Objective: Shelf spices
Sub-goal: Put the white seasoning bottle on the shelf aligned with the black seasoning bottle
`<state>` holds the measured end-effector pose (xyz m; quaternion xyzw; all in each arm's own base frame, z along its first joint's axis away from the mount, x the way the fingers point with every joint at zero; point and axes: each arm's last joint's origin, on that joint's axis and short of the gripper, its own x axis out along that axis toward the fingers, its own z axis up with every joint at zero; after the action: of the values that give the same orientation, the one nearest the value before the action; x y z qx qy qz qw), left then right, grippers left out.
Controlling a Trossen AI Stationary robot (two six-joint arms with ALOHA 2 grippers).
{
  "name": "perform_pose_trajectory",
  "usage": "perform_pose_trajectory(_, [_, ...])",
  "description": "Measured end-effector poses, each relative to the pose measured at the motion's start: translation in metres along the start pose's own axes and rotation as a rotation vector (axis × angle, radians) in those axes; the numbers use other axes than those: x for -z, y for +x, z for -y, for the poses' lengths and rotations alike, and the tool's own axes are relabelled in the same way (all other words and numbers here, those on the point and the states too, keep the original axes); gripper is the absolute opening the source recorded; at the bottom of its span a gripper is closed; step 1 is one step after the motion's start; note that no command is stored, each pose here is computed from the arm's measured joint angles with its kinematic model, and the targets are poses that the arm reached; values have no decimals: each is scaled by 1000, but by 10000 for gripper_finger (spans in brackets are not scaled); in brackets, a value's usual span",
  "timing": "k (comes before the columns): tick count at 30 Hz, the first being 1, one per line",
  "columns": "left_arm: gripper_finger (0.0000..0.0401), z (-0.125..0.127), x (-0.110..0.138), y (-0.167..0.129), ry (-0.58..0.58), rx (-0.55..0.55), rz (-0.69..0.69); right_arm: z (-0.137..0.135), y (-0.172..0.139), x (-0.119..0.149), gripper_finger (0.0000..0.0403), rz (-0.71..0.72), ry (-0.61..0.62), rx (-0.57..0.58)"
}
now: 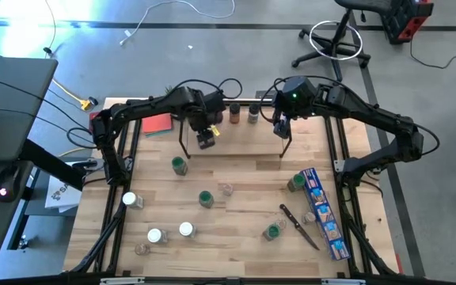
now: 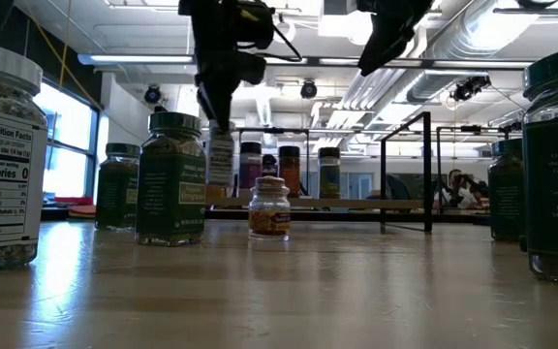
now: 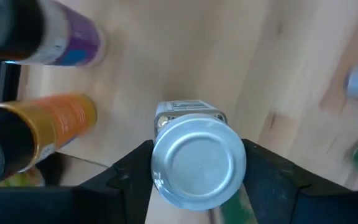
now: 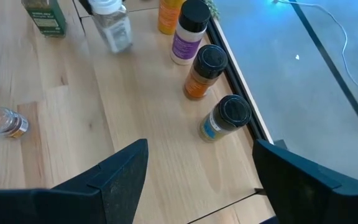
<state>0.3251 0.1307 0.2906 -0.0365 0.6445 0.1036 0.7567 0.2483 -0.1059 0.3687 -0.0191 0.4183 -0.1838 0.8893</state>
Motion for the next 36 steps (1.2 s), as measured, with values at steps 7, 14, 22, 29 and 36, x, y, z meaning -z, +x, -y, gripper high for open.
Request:
perform_pose_trajectory(7, [208,-6,2,0,234,-39,-19,0,0,0,283,0,6,0])
perform_pose_trajectory(14, [210,-22,6,2,263,-53,-34,0,0,0,283,0,25,0])
perform_pose_trajectory(22, [211,-31,9,2,294,-56,-39,0,0,0,283,0,24,0])
perform_pose_trajectory(29, [211,-31,8,3,308,-45,-36,0,0,0,283,0,23,0])
perform_pose_trajectory(36, [232,-34,5,17,299,-43,-81,0,0,0,283,0,23,0])
